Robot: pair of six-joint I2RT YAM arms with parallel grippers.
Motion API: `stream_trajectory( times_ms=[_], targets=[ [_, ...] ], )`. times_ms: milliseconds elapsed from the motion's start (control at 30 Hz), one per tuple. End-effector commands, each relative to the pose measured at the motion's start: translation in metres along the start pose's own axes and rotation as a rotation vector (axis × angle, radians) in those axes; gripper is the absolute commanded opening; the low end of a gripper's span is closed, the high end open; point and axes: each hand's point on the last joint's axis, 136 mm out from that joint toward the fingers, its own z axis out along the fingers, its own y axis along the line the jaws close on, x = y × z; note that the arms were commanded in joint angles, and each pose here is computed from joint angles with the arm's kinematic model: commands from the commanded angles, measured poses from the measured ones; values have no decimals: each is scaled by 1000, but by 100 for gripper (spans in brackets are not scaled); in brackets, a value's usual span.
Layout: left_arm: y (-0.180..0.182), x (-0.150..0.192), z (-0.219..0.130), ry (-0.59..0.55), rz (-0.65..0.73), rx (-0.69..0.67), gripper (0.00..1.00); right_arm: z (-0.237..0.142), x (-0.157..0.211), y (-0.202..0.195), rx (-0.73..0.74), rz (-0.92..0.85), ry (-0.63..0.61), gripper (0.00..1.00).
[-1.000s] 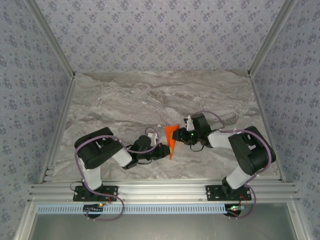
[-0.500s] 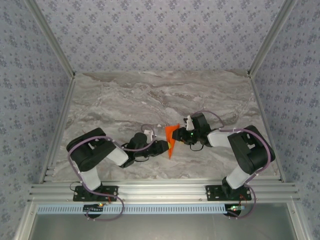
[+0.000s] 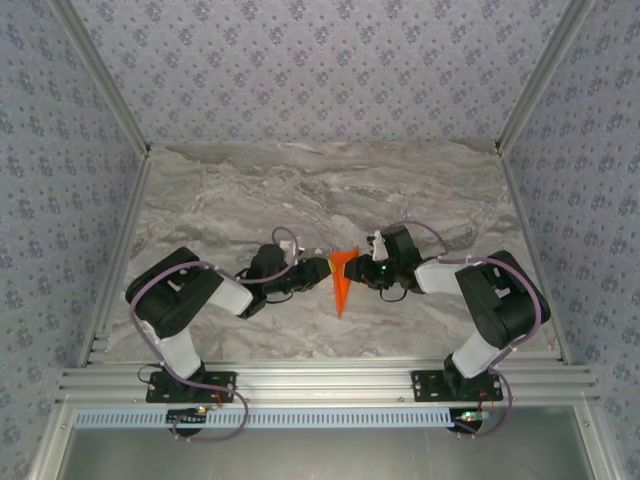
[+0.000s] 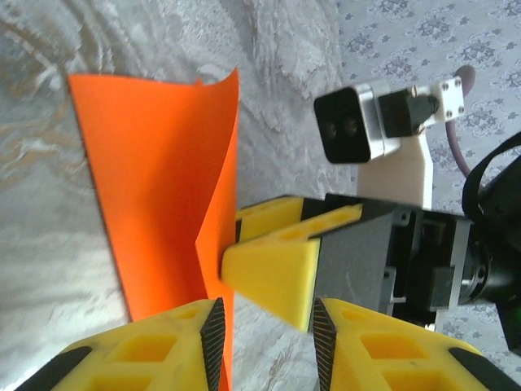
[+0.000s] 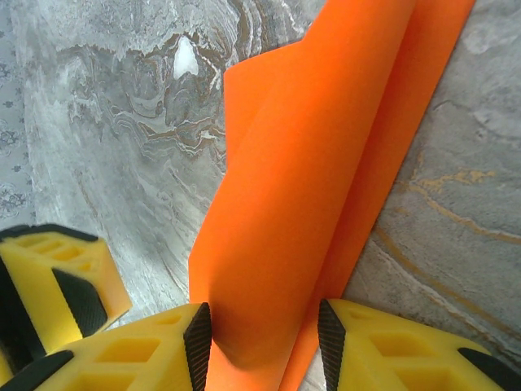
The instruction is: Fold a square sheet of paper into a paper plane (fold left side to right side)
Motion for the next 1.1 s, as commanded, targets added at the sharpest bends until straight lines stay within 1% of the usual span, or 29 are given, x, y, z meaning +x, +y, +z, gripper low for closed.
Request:
stream_trajectory(
  times_ms=[0,167,333,767,833,967,1033,1067],
  targets=[
    [1,-3,10,28,-9,13,36,5,13,-18,73,15,48,43],
    [12,-3,18,38,-27,-4,34,5,14,-20,77,15,51,43],
    [12,-1,25,61,-36,16,34,5,14,-19,75,12,51,43],
    [17,0,34,80,-47,16,24,5,14,-20,76,13,55,43],
    [16,0,34,81,-48,17,19,5,14,-19,75,12,55,44],
    [17,0,33,81,-29,6,6,5,14,-18,69,11,54,44],
    [19,0,33,83,-18,-5,1,3,12,-15,62,7,49,44],
    [20,0,33,84,-12,-11,0,2,10,-13,53,4,44,44]
  ],
)
